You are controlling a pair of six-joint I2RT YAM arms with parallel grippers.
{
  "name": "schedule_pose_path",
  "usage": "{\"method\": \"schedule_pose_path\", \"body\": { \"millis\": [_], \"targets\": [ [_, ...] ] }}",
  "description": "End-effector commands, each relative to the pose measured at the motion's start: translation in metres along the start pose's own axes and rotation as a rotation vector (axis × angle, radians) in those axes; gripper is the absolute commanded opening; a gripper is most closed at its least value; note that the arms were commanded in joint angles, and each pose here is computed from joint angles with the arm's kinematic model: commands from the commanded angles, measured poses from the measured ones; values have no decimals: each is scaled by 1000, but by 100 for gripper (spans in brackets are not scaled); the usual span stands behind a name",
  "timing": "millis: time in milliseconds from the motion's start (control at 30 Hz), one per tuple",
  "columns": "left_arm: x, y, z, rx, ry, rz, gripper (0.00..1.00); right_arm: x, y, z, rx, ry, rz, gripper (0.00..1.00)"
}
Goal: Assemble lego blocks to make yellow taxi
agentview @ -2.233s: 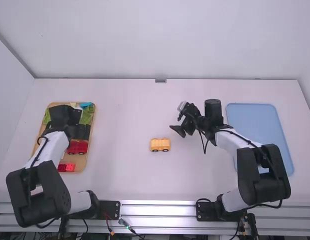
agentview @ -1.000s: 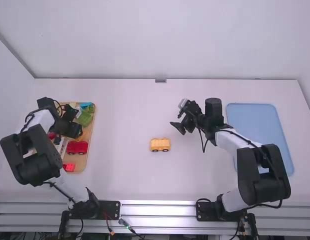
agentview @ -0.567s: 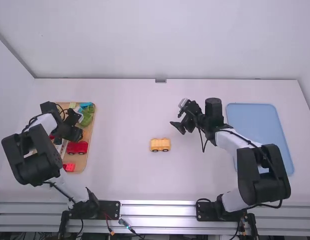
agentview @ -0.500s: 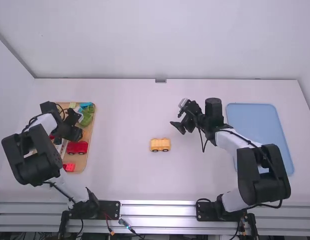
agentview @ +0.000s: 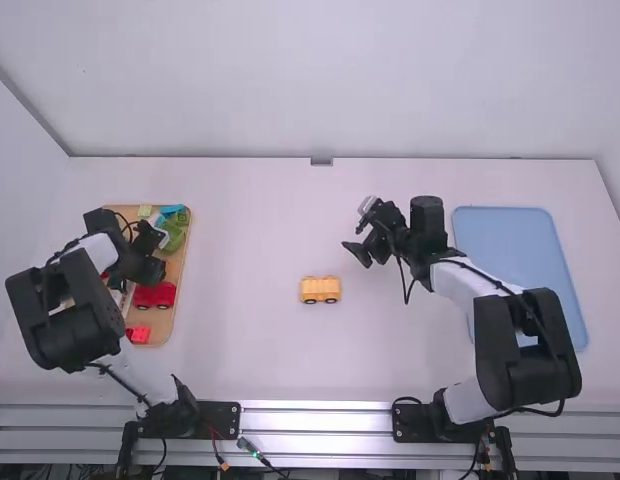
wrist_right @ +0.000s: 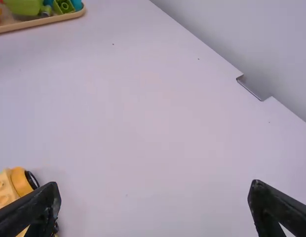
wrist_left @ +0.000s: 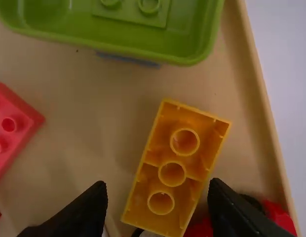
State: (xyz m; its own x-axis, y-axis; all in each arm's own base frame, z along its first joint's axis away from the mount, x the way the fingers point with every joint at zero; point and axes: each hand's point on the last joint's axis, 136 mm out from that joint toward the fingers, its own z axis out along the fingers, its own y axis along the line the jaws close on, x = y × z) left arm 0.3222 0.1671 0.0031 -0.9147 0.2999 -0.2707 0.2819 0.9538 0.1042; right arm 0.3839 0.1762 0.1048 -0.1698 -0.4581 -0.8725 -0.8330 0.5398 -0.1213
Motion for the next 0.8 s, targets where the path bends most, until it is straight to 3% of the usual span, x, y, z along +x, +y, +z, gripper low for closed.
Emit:
{"method": "schedule_pose_path", "body": {
  "millis": [0, 133, 267, 400, 767],
  "targets": [
    [7, -4, 4, 13, 10, 11, 55, -14, -7, -2, 14, -25, -19, 99],
    [12, -9, 7, 28, 16, 54, 50, -14, -7, -2, 14, -25, -19, 99],
    [13, -10, 10, 20, 10, 51, 54, -14, -7, -2, 15, -25, -20, 99],
    [12, -12, 12, 19, -2, 54, 42, -14, -7, -2, 14, -25, -20, 99],
    [1, -13, 12, 29, -52, 57, 29, -14, -7, -2, 15, -25, -20, 99]
  ]
}}
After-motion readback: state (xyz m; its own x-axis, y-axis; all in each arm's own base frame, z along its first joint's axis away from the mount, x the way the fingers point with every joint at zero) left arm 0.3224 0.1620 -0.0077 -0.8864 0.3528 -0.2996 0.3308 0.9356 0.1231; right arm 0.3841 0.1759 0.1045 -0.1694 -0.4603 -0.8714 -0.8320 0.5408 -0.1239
